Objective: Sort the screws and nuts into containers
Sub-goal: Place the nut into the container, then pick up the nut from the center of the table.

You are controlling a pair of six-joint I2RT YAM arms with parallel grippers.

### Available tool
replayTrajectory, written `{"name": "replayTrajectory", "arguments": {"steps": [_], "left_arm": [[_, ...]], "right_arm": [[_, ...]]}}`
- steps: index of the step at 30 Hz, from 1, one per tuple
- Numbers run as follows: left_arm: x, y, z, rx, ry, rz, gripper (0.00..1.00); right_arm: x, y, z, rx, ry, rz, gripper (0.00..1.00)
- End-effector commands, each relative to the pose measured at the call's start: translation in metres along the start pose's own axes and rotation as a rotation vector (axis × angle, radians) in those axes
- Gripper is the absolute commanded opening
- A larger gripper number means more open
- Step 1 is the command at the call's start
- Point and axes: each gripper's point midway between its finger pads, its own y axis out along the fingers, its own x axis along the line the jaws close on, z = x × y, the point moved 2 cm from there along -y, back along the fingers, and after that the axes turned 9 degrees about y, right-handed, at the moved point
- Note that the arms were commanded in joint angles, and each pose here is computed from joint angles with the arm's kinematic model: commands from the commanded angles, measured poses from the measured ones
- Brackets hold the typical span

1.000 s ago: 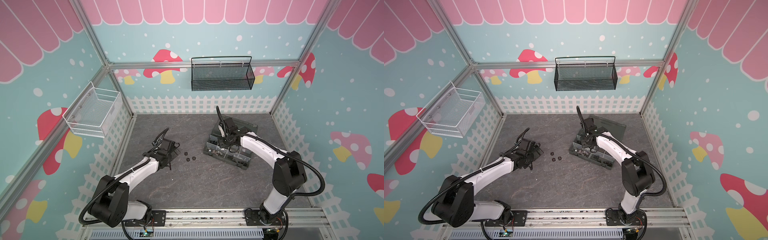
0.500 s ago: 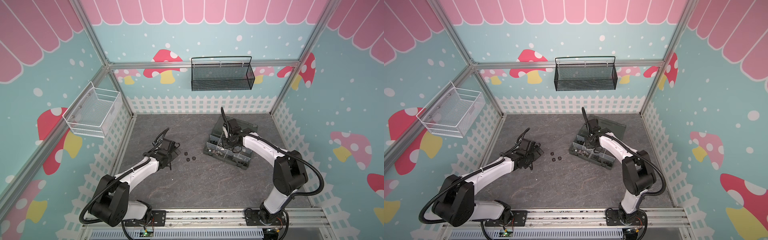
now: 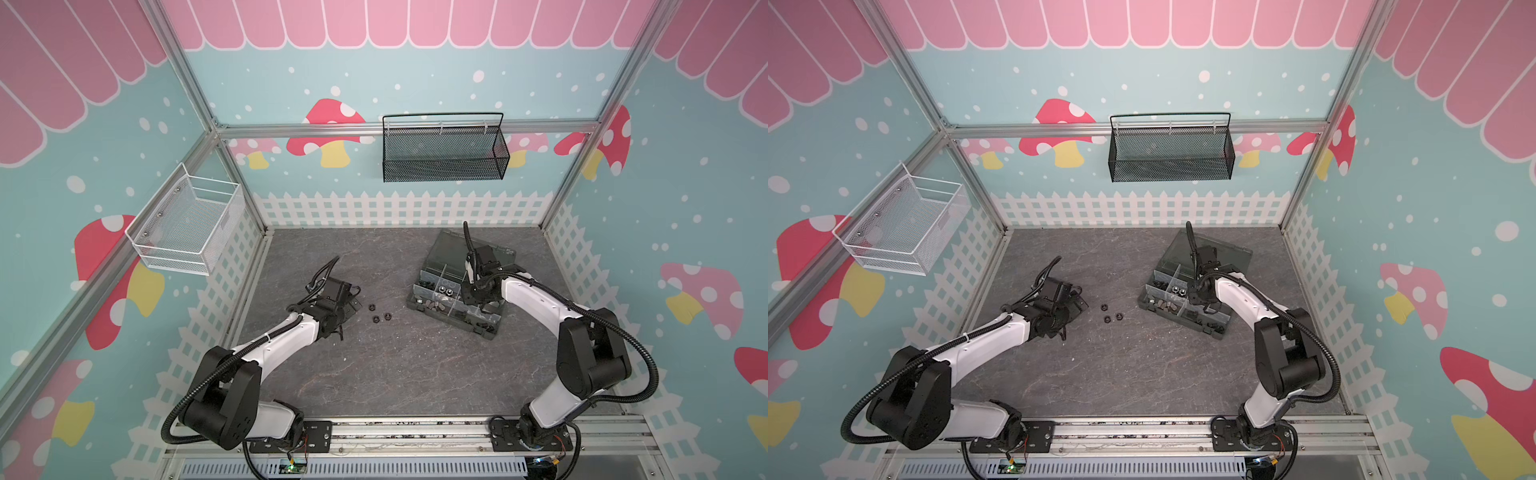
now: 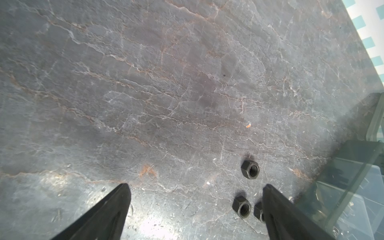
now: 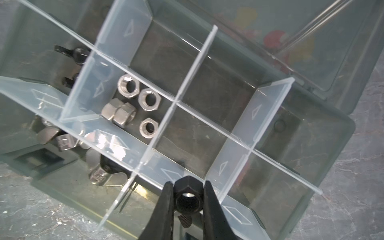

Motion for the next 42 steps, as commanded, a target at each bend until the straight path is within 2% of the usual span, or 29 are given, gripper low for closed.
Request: {"name": "replayTrajectory", "arguments": {"steps": [1, 4, 8, 13, 22, 30, 37, 42], "left_arm": [[-0.013, -0.001, -0.008, -0.014, -0.018, 0.03, 1.0], [-0.015, 0.0, -0.007, -0.008, -0.016, 0.032, 1.0], [-0.015, 0.001, -0.008, -0.008, -0.016, 0.032, 1.0], [-0.015, 0.0, -0.008, -0.01, -0.015, 0.032, 0.99], [-0.012, 0.001, -0.007, -0.014, -0.016, 0.022, 1.0], [-0.003, -0.001, -0.007, -0.028, -0.04, 0.003, 1.0], [0.003, -0.002, -0.008, -0.034, -0.06, -0.004, 1.0], [0.006, -0.002, -0.009, -0.036, -0.067, -0.007, 1.0]], "right_arm": [[-0.004, 0.008, 0.003, 0.011, 0.003, -0.003, 0.2], [-0.005, 0.008, 0.002, 0.01, 0.006, -0.001, 0.28], [-0.003, 0.004, -0.002, -0.005, 0.008, -0.011, 0.34], [0.002, -0.008, -0.008, -0.034, 0.008, -0.048, 0.37], [0.027, -0.052, -0.023, -0.151, -0.034, -0.145, 0.4], [0.099, -0.065, -0.015, -0.158, -0.172, -0.217, 0.4], [0.183, -0.043, 0.015, -0.065, -0.352, -0.275, 0.42], [0.228, -0.023, 0.037, 0.004, -0.461, -0.289, 0.43]]}}
